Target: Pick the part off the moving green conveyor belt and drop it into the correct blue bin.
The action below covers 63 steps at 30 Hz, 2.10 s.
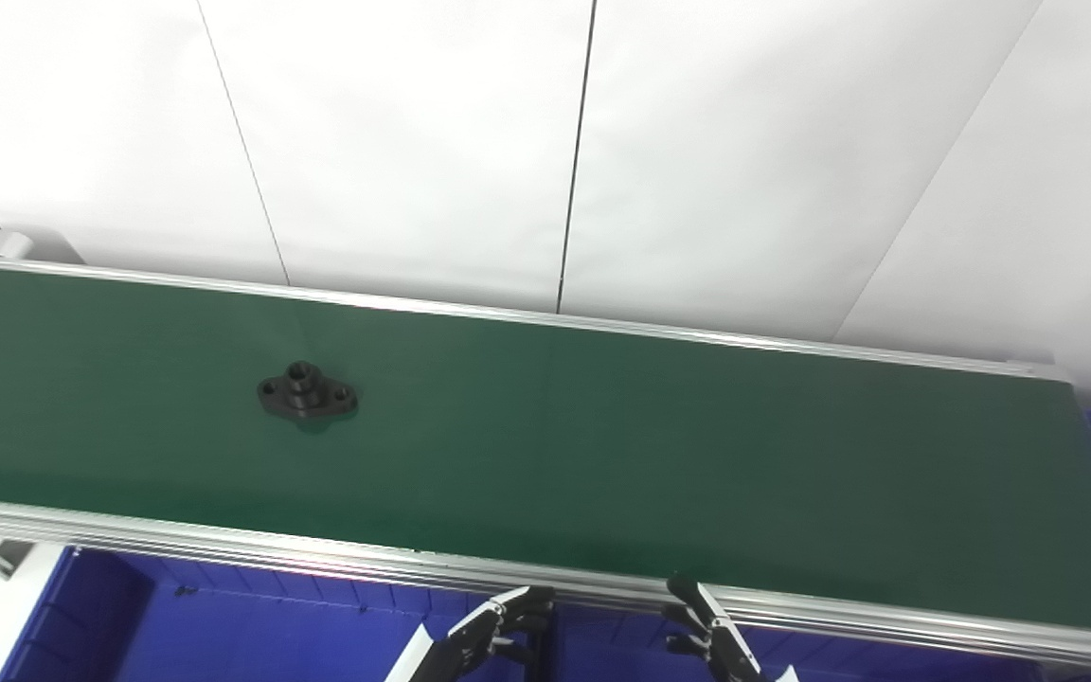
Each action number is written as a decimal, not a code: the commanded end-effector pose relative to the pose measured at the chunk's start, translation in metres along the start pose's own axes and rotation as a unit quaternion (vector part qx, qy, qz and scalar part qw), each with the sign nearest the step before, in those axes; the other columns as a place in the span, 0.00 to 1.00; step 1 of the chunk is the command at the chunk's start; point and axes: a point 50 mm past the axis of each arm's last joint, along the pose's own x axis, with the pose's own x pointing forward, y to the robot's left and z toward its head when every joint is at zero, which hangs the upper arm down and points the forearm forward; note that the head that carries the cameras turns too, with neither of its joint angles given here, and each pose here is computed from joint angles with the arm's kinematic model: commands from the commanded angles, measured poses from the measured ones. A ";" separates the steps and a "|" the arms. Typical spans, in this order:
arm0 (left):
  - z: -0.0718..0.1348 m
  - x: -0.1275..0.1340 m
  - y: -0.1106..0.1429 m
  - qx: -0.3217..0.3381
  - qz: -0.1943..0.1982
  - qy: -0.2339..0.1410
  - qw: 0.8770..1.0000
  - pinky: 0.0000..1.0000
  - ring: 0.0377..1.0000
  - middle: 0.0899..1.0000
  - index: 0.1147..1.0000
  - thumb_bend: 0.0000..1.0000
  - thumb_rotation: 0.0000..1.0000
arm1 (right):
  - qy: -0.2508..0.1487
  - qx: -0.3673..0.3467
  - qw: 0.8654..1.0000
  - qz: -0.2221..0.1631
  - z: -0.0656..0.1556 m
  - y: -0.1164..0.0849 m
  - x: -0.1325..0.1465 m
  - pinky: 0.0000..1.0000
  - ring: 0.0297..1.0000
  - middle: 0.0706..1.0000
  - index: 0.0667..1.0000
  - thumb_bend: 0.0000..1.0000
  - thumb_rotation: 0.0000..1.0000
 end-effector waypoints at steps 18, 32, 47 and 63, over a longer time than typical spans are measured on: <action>0.011 0.005 0.002 0.006 0.005 -0.039 0.999 0.65 0.79 0.82 0.82 0.80 0.69 | -0.161 -0.121 0.978 -0.060 0.071 -0.025 0.054 0.72 0.83 0.88 0.95 0.78 0.82; 0.012 0.011 -0.001 0.000 0.008 -0.043 0.999 0.67 0.79 0.82 0.82 0.79 0.67 | -0.175 -0.212 0.960 -0.051 0.080 -0.057 0.129 0.79 0.89 0.92 0.93 0.81 0.84; 0.009 0.015 -0.005 -0.006 0.008 -0.042 0.999 0.68 0.79 0.81 0.82 0.81 0.67 | -0.134 -0.309 0.942 0.002 0.120 -0.053 0.229 0.66 0.80 0.87 0.89 0.85 0.71; 0.010 0.022 -0.009 -0.003 0.007 -0.047 0.999 0.67 0.79 0.81 0.81 0.80 0.67 | -0.096 -0.414 0.903 0.059 0.128 -0.018 0.309 0.62 0.77 0.83 0.89 0.92 0.69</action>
